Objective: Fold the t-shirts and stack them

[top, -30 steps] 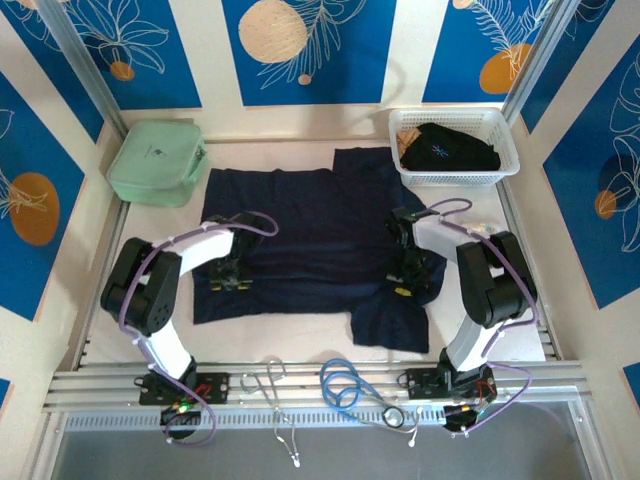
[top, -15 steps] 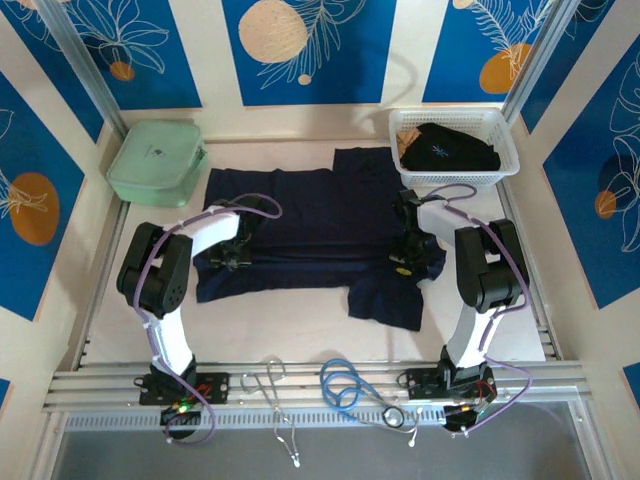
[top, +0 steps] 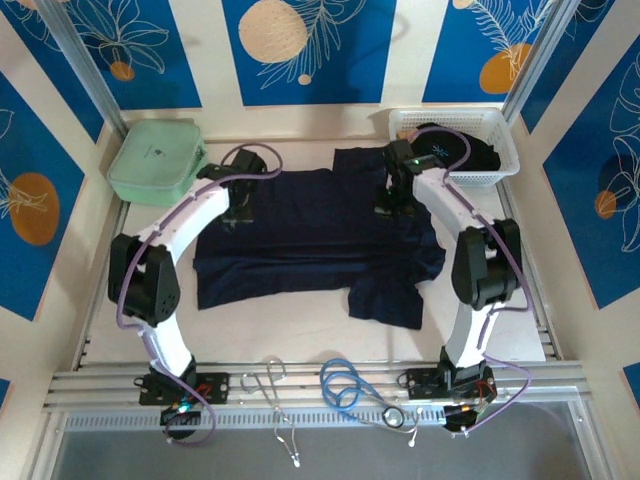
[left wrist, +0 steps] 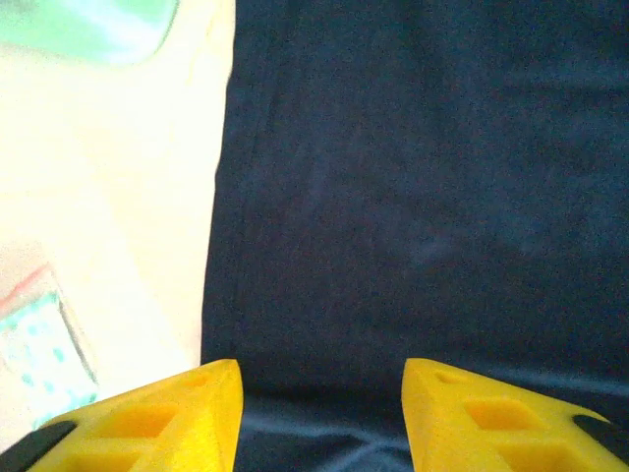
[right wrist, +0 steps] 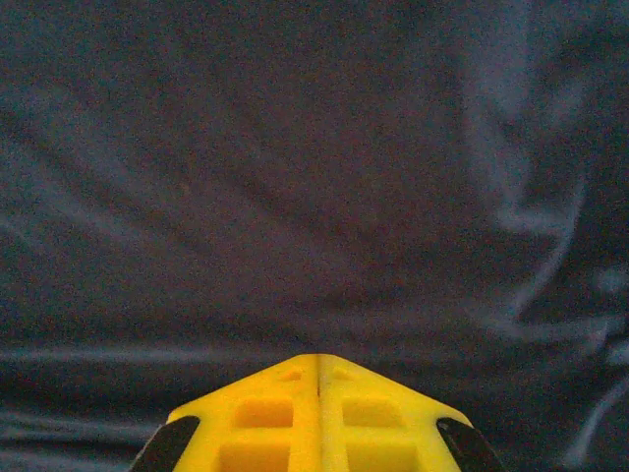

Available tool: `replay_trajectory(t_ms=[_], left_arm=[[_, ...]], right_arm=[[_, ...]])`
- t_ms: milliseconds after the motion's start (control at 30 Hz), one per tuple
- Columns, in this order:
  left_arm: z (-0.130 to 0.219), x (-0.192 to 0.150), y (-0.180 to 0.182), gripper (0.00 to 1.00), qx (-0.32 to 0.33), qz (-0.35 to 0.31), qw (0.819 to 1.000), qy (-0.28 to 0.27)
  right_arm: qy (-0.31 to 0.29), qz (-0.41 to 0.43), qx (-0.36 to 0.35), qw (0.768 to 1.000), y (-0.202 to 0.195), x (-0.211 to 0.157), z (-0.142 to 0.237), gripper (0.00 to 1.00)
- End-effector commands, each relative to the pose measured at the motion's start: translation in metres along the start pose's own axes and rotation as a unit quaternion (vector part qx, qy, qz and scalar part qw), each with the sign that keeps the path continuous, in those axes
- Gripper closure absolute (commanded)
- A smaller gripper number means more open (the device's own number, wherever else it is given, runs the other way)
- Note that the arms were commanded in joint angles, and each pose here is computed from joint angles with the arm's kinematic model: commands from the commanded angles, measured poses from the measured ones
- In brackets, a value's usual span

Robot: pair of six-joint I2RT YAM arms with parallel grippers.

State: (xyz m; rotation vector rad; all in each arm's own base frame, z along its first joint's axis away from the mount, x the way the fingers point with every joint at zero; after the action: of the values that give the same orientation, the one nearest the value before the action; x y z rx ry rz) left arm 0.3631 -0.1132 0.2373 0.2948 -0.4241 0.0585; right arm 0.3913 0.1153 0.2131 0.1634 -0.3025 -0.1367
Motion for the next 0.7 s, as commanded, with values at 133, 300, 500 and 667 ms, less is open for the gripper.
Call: replay_trajectory(t_ms=[133, 300, 500, 667], left_arm=[[-0.075, 0.047, -0.011, 0.58, -0.001, 0.011, 1.000, 0.007], [-0.112, 0.061, -0.016, 0.61, 0.003, 0.022, 1.000, 0.005], [-0.139, 0.056, -0.018, 0.61, 0.022, 0.010, 0.999, 0.029], [-0.157, 0.037, -0.022, 0.64, 0.026, -0.010, 0.996, 0.082]], right_arm=[[-0.005, 0.111, -0.036, 0.993, 0.015, 0.053, -0.074, 1.00], [-0.004, 0.119, -0.050, 0.992, 0.014, 0.078, -0.105, 1.00], [0.032, 0.114, -0.069, 0.991, 0.012, 0.082, -0.131, 1.00], [0.063, 0.106, -0.070, 0.990, 0.014, 0.072, -0.134, 1.00]])
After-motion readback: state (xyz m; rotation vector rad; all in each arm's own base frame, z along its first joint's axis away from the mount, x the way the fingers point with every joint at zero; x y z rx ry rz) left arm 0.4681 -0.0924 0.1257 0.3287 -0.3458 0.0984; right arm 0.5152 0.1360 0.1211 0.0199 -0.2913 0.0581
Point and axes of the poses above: each hand's point on the last joint's axis, 136 mm out from that joint toward the fingers, its own z axis back along the fingers, its own y axis along the line the jaws close on, x = y × z, the point moved 10 cm from there along z, back along the fingers, and after that the axes turned 2 degrees about -z, right-handed, at the moved point
